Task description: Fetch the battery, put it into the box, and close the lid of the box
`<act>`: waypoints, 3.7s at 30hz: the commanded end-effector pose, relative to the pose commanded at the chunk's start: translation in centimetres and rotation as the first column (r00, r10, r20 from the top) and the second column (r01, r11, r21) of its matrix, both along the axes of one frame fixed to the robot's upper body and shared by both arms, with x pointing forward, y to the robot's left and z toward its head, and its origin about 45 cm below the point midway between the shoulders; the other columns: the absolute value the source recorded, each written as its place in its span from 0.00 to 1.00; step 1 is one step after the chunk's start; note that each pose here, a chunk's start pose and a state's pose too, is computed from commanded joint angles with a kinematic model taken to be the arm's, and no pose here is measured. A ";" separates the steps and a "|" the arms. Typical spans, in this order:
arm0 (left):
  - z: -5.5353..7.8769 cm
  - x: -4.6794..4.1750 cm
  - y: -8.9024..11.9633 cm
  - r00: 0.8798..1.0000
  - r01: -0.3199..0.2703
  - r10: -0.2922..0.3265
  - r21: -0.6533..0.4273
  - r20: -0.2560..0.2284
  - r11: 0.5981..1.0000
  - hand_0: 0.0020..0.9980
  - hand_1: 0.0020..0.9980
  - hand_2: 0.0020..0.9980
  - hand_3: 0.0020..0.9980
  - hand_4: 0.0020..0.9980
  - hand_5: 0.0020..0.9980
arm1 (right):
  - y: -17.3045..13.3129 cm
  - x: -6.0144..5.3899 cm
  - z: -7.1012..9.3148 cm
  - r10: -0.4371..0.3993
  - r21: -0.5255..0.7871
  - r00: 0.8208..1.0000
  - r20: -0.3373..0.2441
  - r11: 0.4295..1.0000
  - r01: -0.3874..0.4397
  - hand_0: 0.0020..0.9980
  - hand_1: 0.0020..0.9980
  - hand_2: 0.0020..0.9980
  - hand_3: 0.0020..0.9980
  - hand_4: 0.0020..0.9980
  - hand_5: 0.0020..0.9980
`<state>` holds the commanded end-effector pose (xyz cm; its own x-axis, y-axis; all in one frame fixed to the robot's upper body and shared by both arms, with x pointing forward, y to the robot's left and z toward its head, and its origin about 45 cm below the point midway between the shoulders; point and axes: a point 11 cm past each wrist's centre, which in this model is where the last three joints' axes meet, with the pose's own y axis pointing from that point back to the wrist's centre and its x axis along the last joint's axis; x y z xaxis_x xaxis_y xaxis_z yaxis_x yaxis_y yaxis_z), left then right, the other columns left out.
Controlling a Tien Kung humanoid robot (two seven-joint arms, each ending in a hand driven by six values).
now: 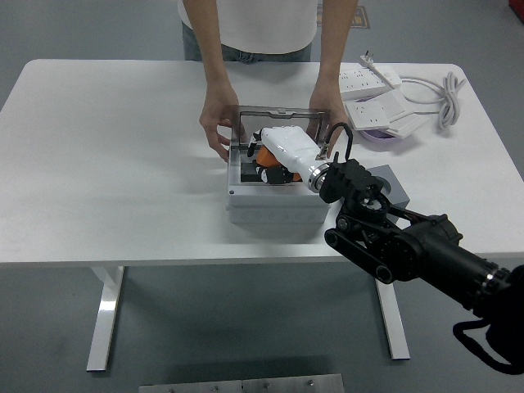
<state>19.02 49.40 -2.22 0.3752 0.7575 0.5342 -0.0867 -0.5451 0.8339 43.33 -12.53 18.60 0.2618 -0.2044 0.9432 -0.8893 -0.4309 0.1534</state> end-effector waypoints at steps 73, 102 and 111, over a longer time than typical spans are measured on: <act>-0.6 -0.90 -0.5 1.000 -0.010 0.010 -0.018 -0.023 1.000 0.63 0.70 0.57 0.54 0.50 0.00 | -3.6 0.1 1.8 -0.139 0.437 0.956 -0.258 0.866 0.244 0.42 0.41 0.49 0.54 0.83 0.44; -0.9 -1.56 -0.6 0.999 -0.022 0.022 -0.019 -0.040 1.000 0.63 0.70 0.57 0.54 0.50 0.00 | -7.8 2.2 10.9 -0.275 0.583 0.958 -0.082 0.766 0.270 0.13 0.25 0.32 0.37 0.76 0.47; -0.7 -1.14 -0.6 0.999 -0.019 0.018 -0.018 -0.036 1.000 0.63 0.70 0.57 0.54 0.50 0.00 | -6.5 3.3 9.0 -0.248 0.522 0.964 -0.093 0.813 0.259 0.18 0.30 0.38 0.42 0.77 0.47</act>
